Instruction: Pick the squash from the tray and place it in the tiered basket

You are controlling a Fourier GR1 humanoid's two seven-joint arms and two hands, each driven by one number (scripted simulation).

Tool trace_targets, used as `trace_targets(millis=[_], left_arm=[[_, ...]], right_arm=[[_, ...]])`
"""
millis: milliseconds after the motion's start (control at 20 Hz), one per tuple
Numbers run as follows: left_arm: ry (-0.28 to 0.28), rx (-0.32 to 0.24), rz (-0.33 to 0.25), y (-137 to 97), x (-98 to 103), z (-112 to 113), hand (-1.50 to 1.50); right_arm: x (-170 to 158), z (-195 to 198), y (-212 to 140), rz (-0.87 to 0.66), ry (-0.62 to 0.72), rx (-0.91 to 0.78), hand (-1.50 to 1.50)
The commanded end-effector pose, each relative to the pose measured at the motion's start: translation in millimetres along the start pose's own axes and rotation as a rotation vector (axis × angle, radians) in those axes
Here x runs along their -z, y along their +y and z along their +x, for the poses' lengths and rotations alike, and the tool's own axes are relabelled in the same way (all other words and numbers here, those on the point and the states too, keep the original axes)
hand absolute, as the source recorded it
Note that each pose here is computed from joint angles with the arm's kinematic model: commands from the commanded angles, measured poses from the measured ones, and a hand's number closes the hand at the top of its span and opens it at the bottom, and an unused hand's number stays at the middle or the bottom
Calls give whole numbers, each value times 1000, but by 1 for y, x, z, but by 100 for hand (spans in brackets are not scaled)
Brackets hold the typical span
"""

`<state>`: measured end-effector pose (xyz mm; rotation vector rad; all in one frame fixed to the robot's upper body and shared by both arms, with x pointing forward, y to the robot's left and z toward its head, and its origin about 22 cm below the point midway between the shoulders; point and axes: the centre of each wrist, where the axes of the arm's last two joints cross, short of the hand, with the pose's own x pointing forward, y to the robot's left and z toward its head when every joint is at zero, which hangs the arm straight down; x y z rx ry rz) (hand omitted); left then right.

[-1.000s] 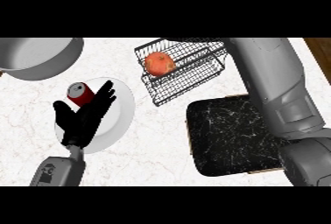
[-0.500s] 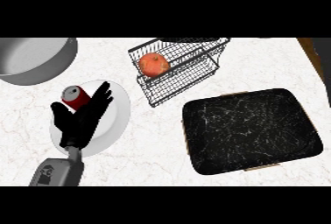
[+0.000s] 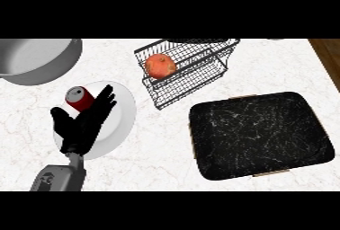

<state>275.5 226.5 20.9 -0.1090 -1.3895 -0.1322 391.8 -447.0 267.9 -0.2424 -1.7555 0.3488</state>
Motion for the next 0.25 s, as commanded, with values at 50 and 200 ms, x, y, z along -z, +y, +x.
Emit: trace_targets(millis=[50,200], left_arm=[[-1,-1,-23,-14,3,-1,0],[-20,11,-28,-1,-4,6,0]], right_arm=[[-47,-17,-53,7,14,1,-150],[-72,-14,-84,-36,-12,11,-150]])
